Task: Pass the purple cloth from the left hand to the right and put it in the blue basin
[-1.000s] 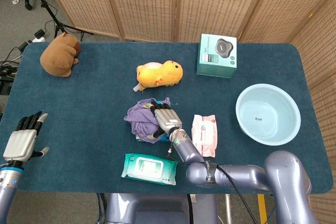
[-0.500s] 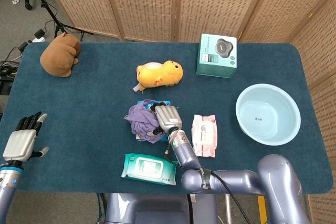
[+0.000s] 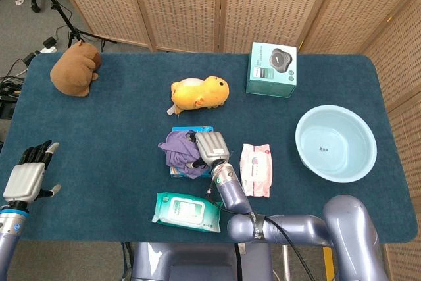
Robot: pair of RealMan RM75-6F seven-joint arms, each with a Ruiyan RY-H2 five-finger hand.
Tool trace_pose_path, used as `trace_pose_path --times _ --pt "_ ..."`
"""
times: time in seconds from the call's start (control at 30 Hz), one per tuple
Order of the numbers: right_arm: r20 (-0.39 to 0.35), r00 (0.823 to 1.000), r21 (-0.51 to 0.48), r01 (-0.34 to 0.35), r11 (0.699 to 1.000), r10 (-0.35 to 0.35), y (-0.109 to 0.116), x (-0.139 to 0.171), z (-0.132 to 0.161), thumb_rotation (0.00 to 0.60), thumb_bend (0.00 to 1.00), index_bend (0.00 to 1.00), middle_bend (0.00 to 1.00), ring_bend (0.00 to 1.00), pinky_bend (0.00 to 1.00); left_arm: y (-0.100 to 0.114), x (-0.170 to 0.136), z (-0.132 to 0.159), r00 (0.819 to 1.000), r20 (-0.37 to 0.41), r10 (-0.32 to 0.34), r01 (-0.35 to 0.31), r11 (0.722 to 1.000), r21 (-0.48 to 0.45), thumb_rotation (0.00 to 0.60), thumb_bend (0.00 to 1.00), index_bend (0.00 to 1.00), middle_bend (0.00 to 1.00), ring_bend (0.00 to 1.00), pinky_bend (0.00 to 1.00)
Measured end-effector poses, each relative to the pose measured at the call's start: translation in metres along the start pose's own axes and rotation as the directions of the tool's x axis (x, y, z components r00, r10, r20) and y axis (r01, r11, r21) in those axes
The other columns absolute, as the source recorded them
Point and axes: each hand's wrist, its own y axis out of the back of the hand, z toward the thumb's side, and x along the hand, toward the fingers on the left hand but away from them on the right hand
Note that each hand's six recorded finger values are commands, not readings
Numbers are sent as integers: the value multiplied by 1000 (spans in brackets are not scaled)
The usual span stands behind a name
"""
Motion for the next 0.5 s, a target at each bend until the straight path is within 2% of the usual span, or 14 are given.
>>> trace_pose_path --times 0.23,0.5 --pt "1 998 2 64 998 -64 22 9 1 600 306 675 496 479 647 0 -1 2 1000 6 2 -2 1000 -1 600 212 0 0 0 0" --pt "-10 988 17 154 988 -154 61 30 3 600 306 675 495 479 647 2 -2 2 1000 5 12 -12 1000 -5 600 212 0 0 0 0"
